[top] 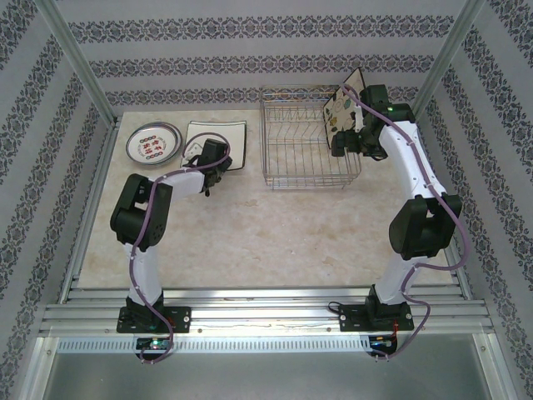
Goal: Unload the plates from the dish rack
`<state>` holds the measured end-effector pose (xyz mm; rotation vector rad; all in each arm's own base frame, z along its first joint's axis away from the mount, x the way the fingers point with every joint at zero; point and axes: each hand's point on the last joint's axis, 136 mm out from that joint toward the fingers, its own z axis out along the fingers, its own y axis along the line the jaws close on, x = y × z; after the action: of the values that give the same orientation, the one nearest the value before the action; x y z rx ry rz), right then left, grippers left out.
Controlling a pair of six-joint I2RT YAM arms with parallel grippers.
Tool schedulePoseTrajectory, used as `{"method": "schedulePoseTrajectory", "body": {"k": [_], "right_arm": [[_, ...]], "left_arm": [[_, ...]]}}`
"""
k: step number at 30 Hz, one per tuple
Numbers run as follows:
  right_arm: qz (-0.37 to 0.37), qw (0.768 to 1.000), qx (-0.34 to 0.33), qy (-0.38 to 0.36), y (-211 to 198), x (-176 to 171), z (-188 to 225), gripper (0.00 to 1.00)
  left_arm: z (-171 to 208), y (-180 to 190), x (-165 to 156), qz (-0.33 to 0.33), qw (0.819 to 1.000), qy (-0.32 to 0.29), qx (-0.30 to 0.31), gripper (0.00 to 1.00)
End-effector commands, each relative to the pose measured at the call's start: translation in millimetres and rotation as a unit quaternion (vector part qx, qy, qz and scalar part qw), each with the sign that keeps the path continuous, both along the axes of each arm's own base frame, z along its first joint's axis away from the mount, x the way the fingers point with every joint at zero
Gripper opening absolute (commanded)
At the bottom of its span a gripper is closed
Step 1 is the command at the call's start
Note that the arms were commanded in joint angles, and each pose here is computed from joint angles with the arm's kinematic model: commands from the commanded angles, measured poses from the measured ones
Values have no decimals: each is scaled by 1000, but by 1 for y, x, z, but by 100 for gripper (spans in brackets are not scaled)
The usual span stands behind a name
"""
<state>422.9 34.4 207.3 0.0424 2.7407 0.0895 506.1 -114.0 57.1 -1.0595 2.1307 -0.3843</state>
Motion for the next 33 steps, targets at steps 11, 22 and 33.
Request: {"method": "schedulePoseTrajectory", "body": {"k": [11, 22, 33], "right_arm": [[-18, 1000, 12, -9, -15, 0, 10, 98], [-36, 998, 15, -51, -31, 15, 38, 98], [-61, 993, 26, -94, -42, 95, 53, 98]], "left_arm": [[11, -5, 5, -18, 1000, -2, 25, 72], [105, 10, -37, -244, 943, 72, 213, 100], [158, 11, -43, -388, 882, 162, 213, 100]]}}
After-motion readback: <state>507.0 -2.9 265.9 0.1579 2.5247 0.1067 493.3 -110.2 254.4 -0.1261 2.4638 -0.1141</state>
